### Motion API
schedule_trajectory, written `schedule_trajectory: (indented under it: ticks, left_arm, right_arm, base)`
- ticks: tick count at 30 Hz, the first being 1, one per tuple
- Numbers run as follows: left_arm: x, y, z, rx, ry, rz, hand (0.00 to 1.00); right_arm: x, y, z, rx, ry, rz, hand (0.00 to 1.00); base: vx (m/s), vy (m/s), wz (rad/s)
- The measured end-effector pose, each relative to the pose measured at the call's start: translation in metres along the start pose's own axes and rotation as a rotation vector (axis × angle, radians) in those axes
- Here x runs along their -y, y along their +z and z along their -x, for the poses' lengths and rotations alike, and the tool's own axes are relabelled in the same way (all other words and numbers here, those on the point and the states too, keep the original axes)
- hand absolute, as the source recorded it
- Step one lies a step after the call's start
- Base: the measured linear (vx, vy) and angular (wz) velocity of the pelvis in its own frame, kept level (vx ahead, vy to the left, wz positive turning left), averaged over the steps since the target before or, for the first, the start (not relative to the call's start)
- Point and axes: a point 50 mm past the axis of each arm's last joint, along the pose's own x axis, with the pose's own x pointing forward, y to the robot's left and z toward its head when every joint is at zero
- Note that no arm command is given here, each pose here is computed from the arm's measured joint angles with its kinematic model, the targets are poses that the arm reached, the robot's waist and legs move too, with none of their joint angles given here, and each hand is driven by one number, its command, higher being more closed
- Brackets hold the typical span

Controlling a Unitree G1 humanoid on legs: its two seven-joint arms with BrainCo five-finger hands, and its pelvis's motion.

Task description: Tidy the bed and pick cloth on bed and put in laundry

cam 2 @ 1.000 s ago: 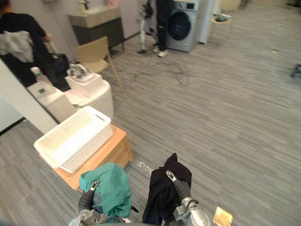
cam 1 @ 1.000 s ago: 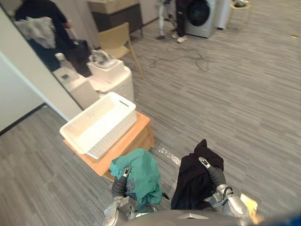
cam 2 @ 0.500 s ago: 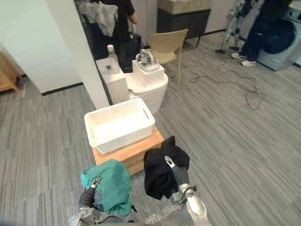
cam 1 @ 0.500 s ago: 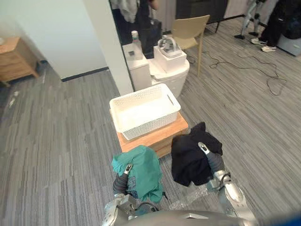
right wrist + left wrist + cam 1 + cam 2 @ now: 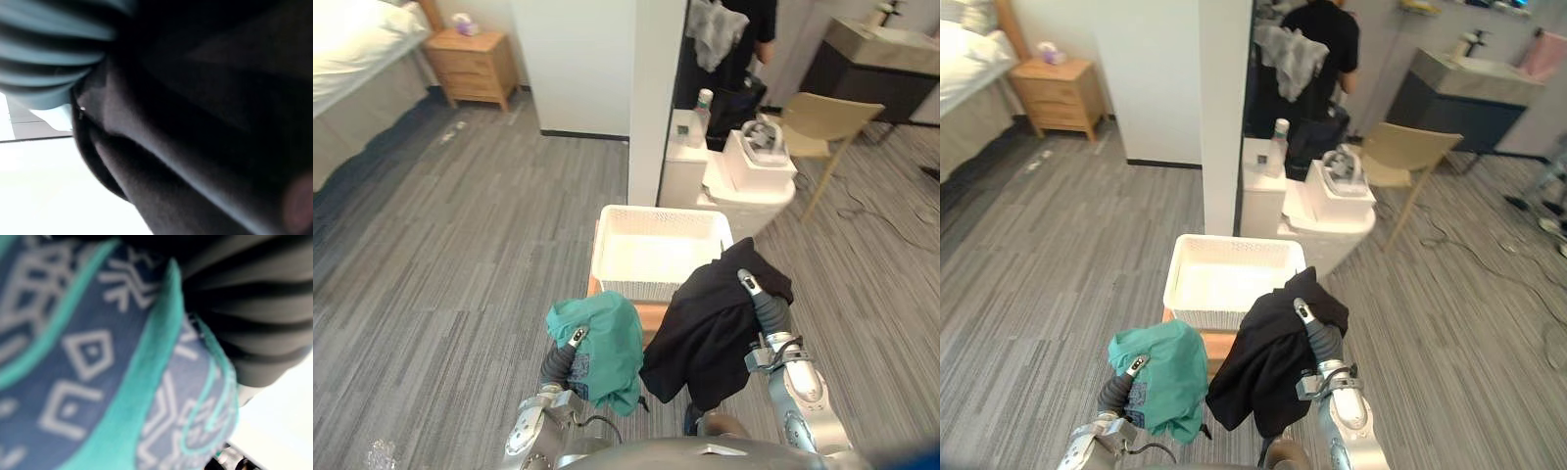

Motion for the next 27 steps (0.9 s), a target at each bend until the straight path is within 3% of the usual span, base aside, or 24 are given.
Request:
schedule_trajectory:
  ticks: [6, 13, 18, 27]
  left_arm:
    - [0.008, -0.004, -0.001, 0.008, -0.019, 0.029, 1.0]
    - [0.01, -0.012, 0.002, -0.022, -0.023, 0.034, 1.0]
    - [0.018, -0.017, 0.002, -0.043, -0.099, 0.003, 1.0]
    - [0.016, -0.022, 0.001, -0.076, -0.136, -0.002, 1.0]
  right_arm:
    - [0.003, 0.035, -0.038, 0.121, 0.036, 0.03, 1.0]
    - [-0.001, 0.043, -0.054, 0.076, 0.114, 0.071, 1.0]
    - [-0.009, 0.077, -0.082, 0.155, 0.148, 0.143, 1.0]
    - [-0.02, 0.076, -0.086, 0.134, 0.164, 0.166, 1.0]
  base:
    - [0.09, -0.042, 0.15]
    - [0.02, 0.002, 0.04]
    - [0.02, 0.002, -0.03]
    - [-0.06, 0.01, -0.21]
